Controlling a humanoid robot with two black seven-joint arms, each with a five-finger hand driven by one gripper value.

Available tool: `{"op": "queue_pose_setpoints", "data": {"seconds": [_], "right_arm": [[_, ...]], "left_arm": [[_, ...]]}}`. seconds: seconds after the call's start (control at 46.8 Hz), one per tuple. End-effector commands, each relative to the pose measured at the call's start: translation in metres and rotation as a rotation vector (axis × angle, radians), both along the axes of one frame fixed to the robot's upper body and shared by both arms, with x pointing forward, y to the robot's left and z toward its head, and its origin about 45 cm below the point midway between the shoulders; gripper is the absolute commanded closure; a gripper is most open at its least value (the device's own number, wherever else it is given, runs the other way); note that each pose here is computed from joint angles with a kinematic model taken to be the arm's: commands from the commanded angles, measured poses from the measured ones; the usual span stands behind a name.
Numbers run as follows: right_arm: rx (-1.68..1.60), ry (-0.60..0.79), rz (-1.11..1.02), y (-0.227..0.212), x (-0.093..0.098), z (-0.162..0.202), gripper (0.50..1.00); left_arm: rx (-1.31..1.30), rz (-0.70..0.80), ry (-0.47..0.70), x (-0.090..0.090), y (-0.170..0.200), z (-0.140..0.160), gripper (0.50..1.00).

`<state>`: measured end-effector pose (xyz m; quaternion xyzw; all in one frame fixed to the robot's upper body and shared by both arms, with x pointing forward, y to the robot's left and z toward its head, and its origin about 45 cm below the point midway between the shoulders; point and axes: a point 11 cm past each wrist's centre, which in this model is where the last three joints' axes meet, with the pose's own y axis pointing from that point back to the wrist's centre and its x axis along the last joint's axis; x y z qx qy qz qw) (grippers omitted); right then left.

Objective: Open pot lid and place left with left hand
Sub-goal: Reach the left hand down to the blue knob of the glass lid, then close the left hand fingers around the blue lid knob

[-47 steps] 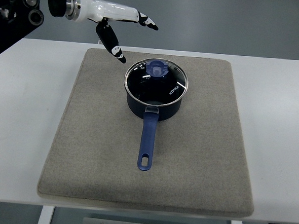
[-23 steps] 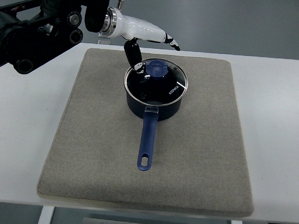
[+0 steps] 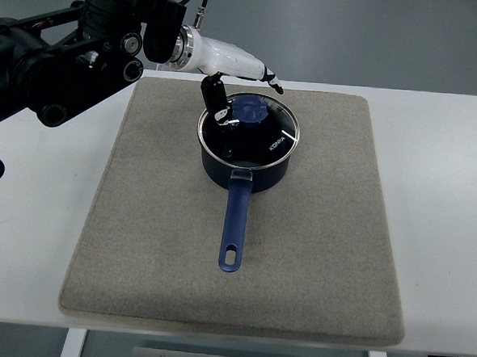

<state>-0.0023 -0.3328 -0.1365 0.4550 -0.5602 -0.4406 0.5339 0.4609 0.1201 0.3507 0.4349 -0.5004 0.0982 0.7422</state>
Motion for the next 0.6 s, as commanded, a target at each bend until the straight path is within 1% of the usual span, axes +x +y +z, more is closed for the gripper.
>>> {"op": "queue_pose_setpoints", "data": {"seconds": [0.0, 0.107, 0.278, 0.427, 0.47, 0.576], "right_arm": [[0.001, 0.000, 0.001, 0.0001, -0.0001, 0.0000, 0.585], [0.001, 0.000, 0.001, 0.0001, -0.0001, 0.0000, 0.585], [0.001, 0.000, 0.001, 0.0001, -0.0001, 0.0000, 0.585], [0.001, 0.000, -0.001, 0.0001, 0.0000, 0.0000, 0.585], [0.000, -0.001, 0.001, 0.0001, 0.0001, 0.0000, 0.585], [-0.001, -0.002, 0.000, -0.0001, 0.0002, 0.0000, 0.585]], "left_arm": [[-0.002, -0.010, 0.004, -0.0015, -0.0055, -0.0019, 0.557], [0.002, -0.003, 0.011, 0.0002, -0.0053, -0.0049, 0.559], [0.021, -0.005, 0.007, 0.0002, -0.0048, -0.0080, 0.583], [0.027, -0.004, 0.007, 0.0001, -0.0046, -0.0093, 0.585], [0.027, -0.004, 0.007, 0.0001, -0.0046, -0.0093, 0.600], [0.028, -0.005, 0.011, -0.0004, -0.0049, -0.0113, 0.600]]}}
